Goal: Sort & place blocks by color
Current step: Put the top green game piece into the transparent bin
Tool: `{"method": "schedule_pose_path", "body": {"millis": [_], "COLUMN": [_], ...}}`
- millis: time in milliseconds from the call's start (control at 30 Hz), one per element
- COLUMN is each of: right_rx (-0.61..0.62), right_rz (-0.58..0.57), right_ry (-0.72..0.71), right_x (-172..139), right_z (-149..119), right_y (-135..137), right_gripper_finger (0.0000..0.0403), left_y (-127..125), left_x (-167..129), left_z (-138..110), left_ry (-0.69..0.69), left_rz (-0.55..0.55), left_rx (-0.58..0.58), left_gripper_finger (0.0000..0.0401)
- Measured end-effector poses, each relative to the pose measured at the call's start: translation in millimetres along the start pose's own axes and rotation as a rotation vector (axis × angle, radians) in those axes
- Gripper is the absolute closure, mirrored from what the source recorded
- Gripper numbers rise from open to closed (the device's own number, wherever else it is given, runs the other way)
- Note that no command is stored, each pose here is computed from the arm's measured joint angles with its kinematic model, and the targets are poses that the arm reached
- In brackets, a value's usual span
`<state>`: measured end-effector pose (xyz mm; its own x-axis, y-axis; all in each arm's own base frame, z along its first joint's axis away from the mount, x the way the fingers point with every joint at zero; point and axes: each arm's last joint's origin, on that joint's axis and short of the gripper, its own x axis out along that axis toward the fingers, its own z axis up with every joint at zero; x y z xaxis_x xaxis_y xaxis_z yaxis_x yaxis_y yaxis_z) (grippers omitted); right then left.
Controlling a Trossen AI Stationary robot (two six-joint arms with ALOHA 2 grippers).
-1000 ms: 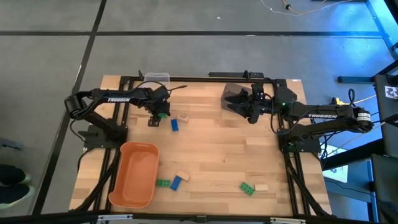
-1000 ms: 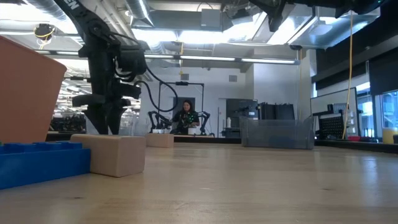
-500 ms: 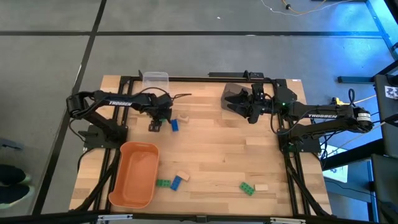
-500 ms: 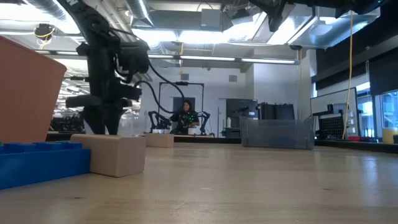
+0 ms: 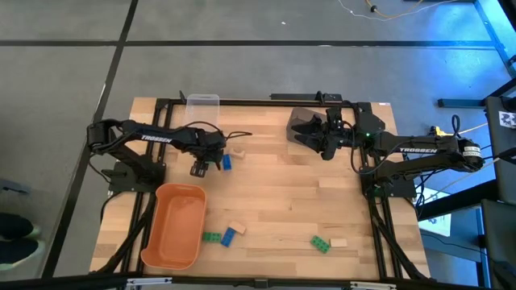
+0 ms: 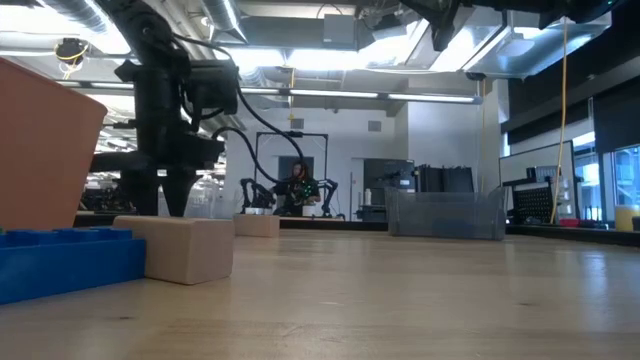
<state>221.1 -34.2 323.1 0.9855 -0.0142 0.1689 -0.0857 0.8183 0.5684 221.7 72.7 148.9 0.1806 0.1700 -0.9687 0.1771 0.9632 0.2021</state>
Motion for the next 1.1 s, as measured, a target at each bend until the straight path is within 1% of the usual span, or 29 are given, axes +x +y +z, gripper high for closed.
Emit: {"method": "schedule_pose_path", "body": {"millis": [200, 267, 333, 633, 767, 900, 967, 1100], "right_rx": [0.0, 0.0, 0.0, 0.001, 0.001, 0.001, 0.001, -0.027], "right_rz": [0.0, 0.0, 0.0, 0.0, 0.0, 0.0, 0.0, 0.0], "right_ry": [0.0, 0.0, 0.0, 0.0, 0.0, 0.0, 0.0, 0.0], "right_x": [0.0, 0.0, 0.0, 0.0, 0.0, 0.0, 0.0, 0.0], "right_z": [0.0, 0.0, 0.0, 0.0, 0.0, 0.0, 0.0, 0.0], "right_y": [0.0, 0.0, 0.0, 0.0, 0.0, 0.0, 0.0, 0.0], "right_gripper_finger": [0.0126, 0.0126, 0.0126, 0.0126, 0.0126, 0.0126, 0.0126, 0.0126], "left_y": [-2.4, -0.5, 1.3, 1.9, 0.3, -0.7, 1.6, 15.0], "left_x": [-0.5, 0.4, 2.2, 11.1, 10.8, 10.0, 7.7, -7.8], "left_z": [0.8, 2.0, 1.7, 2.2, 3.2, 4.0, 7.3, 22.6], "left_ry": [0.002, -0.014, -0.025, 0.005, 0.012, 0.019, 0.026, 0.007], "left_rz": [-0.003, -0.001, -0.022, -0.05, -0.032, -0.033, -0.016, 0.076], "left_rx": [0.139, 0.141, 0.13, 0.146, 0.156, 0.156, 0.144, 0.116], "left_gripper_finger": [0.0173, 0.0173, 0.0173, 0.0176, 0.0201, 0.0251, 0.0272, 0.0273]}}
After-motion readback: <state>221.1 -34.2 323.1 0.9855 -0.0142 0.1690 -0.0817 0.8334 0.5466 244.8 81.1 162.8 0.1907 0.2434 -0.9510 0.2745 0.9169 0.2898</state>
